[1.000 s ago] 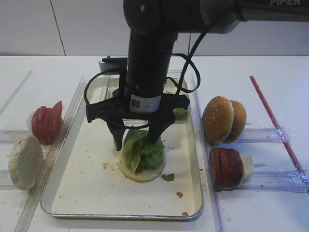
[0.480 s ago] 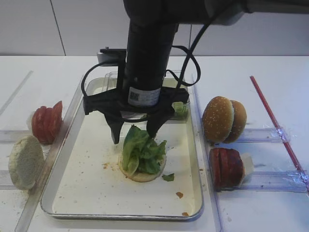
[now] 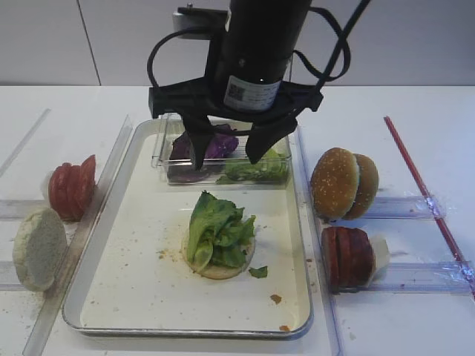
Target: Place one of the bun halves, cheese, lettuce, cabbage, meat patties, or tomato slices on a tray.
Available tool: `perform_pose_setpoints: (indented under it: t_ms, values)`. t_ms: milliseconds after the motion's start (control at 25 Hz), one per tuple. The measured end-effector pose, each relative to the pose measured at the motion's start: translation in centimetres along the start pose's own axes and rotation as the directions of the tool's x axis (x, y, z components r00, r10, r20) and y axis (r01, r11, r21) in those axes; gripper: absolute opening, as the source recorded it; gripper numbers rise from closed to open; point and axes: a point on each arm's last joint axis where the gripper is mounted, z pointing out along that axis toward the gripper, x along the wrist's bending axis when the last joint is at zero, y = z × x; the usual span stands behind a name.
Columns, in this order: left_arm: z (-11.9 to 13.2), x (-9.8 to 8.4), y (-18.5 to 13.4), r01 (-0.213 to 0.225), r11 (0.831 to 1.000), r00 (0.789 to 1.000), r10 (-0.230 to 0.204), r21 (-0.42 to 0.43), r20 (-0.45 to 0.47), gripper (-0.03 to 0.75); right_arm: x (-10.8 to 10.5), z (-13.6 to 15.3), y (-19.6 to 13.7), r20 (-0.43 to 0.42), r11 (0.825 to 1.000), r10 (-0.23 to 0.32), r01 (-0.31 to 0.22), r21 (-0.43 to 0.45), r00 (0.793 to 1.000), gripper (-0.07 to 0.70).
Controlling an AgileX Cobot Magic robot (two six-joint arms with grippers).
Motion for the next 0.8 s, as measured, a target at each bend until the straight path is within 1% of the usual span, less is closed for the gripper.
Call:
perform_pose_setpoints:
  t_ms: [160, 320, 440, 600, 800]
  values:
    - [0.0, 0.0, 0.0, 0.0, 1.0, 1.0, 0.0, 0.0, 0.0, 0.358, -1.1, -0.8, 0.3, 0.003, 0.999, 0.027, -0.027, -0.02, 1.0, 0.511]
    - [0.0, 0.0, 0.0, 0.0, 1.0, 1.0, 0.0, 0.0, 0.0, 0.358, -3.0, -1.9, 0.6, 0.026, 0.997, 0.061, -0.059, -0.052, 0.998, 0.511]
    - [0.0, 0.0, 0.0, 0.0, 1.0, 1.0, 0.0, 0.0, 0.0, 0.358, -5.1, -3.0, 0.4, 0.042, 0.993, 0.095, -0.092, -0.071, 0.995, 0.511]
    - [0.0, 0.0, 0.0, 0.0, 1.0, 1.0, 0.0, 0.0, 0.0, 0.358, -8.7, -4.7, -0.9, 0.078, 0.983, 0.164, -0.156, -0.095, 0.983, 0.511]
    - [0.0, 0.0, 0.0, 0.0, 1.0, 1.0, 0.0, 0.0, 0.0, 0.358, -12.7, -7.0, -3.2, 0.1, 0.958, 0.267, -0.253, -0.132, 0.959, 0.511]
